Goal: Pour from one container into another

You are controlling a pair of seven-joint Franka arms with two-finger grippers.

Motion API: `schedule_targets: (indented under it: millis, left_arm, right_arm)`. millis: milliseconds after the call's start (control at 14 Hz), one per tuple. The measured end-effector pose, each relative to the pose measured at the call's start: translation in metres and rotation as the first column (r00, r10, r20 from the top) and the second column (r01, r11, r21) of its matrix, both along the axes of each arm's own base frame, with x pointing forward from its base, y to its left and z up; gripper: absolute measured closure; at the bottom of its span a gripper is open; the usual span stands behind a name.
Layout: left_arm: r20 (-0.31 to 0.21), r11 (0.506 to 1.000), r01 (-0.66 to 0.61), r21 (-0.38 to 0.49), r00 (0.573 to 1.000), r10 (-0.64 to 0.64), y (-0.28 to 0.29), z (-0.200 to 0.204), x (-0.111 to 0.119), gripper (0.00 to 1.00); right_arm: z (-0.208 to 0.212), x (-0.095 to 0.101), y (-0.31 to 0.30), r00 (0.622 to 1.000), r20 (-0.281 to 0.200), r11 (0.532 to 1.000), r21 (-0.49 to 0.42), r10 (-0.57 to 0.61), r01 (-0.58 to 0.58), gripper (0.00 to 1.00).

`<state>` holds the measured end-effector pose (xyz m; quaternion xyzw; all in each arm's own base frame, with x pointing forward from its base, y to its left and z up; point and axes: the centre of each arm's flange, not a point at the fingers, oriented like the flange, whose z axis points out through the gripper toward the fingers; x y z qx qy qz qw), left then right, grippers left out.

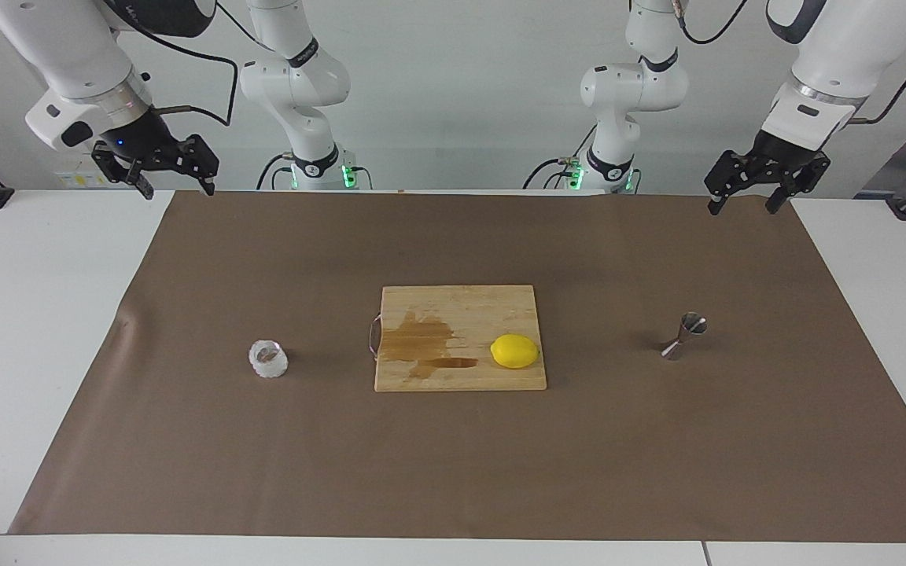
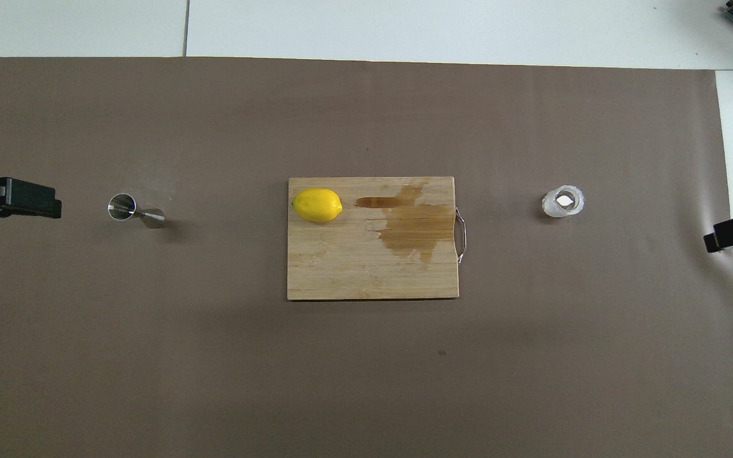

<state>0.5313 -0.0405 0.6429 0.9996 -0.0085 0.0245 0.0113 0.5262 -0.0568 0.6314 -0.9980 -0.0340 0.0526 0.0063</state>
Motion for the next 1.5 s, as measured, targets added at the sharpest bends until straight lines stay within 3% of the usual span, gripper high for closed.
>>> schedule_targets:
  millis: [645,931,1504]
  left_arm:
    - [-0.005,1.0,0.003,0.001,1.0,-0.003,-0.001,0.001,-0.002,0.0]
    - [-0.065,1.0,0.02,0.005,0.998,-0.019,-0.009,-0.003,-0.011,0.0]
    - [-0.071,0.999,0.032,0.007,0.997,-0.031,-0.016,-0.002,-0.015,0.0]
  right_arm:
    - [0.002,-0.001,0.0,1.0,0.002,1.0,0.0,0.0,0.0,0.0]
    - [0.004,-0.002,0.0,1.0,0.005,1.0,0.0,0.001,-0.001,0.0]
    - [0.003,-0.002,0.0,1.0,0.005,1.0,0.0,0.001,-0.001,0.0]
